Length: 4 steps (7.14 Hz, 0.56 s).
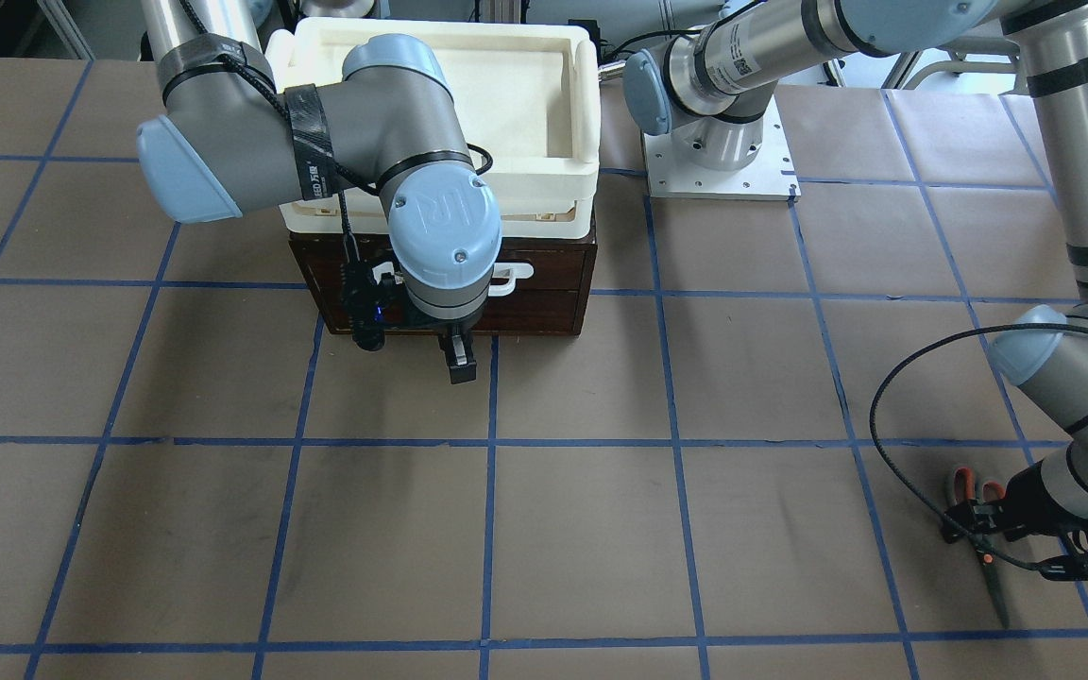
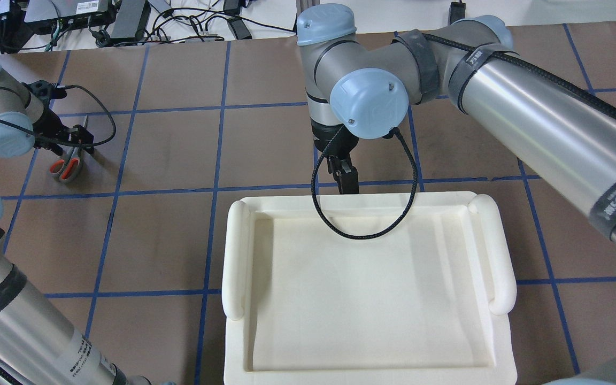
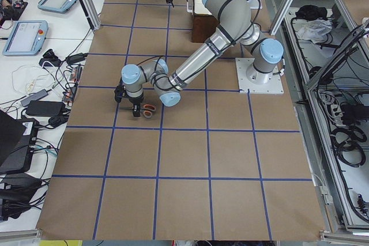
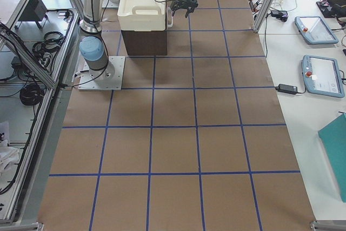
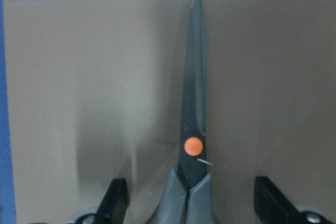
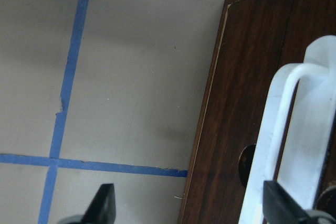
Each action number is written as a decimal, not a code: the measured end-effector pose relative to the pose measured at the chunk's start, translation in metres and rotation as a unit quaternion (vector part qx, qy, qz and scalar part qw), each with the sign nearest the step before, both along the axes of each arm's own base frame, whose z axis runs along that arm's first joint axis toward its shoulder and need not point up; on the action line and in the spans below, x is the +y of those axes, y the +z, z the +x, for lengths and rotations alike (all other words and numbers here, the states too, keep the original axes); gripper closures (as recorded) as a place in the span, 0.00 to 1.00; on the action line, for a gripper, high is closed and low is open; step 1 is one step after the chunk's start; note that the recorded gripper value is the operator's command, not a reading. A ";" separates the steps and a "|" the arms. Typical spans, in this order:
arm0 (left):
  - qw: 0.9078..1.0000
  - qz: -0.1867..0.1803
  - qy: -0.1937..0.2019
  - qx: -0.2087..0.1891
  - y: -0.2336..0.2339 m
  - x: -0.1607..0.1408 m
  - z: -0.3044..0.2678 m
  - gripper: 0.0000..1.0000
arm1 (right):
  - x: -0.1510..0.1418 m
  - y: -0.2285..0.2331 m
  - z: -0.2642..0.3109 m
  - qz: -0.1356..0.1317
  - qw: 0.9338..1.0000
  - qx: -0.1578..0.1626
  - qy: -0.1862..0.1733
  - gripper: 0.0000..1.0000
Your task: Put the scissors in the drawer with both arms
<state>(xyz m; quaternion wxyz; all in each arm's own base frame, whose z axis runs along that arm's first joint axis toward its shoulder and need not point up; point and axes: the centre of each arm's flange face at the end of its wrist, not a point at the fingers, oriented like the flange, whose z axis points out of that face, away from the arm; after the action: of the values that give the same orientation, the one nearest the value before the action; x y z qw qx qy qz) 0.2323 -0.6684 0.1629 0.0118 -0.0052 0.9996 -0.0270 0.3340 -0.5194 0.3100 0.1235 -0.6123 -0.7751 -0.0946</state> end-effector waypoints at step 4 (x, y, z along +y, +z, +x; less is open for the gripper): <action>1.000 0.000 -0.002 0.000 0.000 0.001 0.000 0.67 | 0.004 -0.003 0.000 0.015 1.000 0.004 -0.010 0.00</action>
<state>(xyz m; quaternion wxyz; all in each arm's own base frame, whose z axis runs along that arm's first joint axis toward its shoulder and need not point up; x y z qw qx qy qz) 0.2320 -0.6678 0.1629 0.0122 -0.0035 0.9996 -0.0268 0.3337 -0.5158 0.3073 0.1349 -0.6188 -0.7666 -0.1053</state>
